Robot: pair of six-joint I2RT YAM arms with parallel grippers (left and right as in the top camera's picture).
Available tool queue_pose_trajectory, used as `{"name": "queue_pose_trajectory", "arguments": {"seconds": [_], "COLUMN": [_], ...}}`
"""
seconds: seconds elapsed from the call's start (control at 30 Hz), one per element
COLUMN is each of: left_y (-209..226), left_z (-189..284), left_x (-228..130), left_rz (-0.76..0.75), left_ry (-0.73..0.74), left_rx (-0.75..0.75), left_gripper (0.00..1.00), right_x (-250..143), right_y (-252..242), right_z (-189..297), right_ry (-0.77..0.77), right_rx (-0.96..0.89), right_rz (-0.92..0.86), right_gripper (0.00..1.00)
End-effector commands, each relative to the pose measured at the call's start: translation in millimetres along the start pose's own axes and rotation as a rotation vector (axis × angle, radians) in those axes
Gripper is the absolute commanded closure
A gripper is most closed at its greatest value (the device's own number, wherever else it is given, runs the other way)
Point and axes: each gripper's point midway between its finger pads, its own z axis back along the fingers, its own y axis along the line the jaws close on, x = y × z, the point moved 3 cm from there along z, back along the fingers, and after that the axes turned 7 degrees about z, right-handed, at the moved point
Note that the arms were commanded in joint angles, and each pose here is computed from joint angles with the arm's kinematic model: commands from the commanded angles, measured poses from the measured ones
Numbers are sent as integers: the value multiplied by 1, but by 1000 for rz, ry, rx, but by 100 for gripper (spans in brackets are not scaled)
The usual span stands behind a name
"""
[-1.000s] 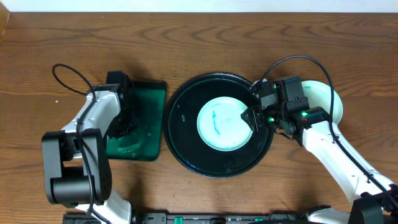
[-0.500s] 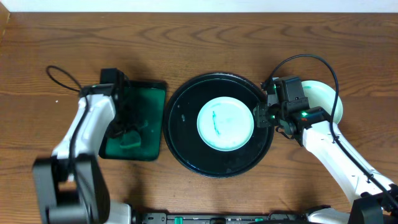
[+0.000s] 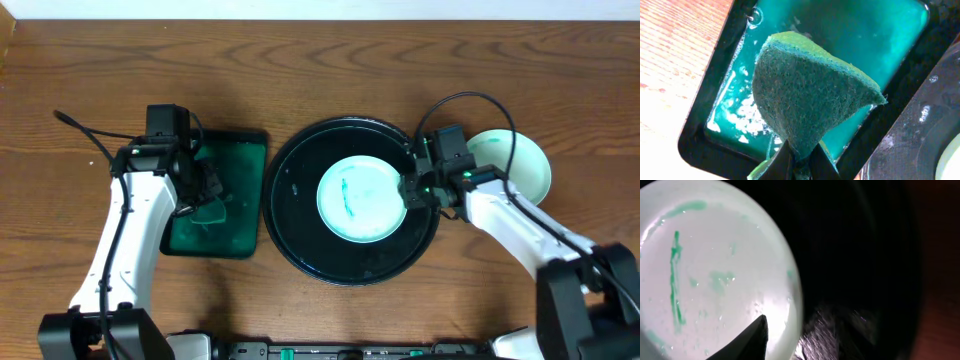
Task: Clean dirty plates on tray and stack at the side
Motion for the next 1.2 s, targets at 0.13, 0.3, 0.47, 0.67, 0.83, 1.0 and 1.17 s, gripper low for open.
{"name": "queue_pose_trajectory", "arguments": {"seconds": [0.13, 0.3, 0.47, 0.67, 0.83, 1.0, 1.17], "left_y": [-2, -8, -5, 6, -6, -12, -8], "left_z": [8, 22, 14, -24, -29, -8, -3], "left_x": [-1, -5, -5, -7, -11, -4, 4], "left_rz": [-30, -30, -20, 34, 39, 38, 37], "left_ry": [-1, -16, -11, 32, 86, 75, 41], "left_rx": [-16, -81, -54, 39, -28, -51, -13], "left_gripper": [93, 93, 93, 93, 93, 93, 93], "right_x": [-14, -13, -13, -13, -13, -13, -13], "right_y": [12, 11, 11, 11, 11, 11, 11], "right_z": [-30, -31, -31, -31, -31, -31, -31], "right_ry": [80, 77, 77, 78, 78, 77, 78], "right_rx": [78, 70, 69, 69, 69, 70, 70], "right_rz": [9, -14, -14, -14, -14, -14, -14], "right_gripper": [91, 99, 99, 99, 99, 99, 99]}}
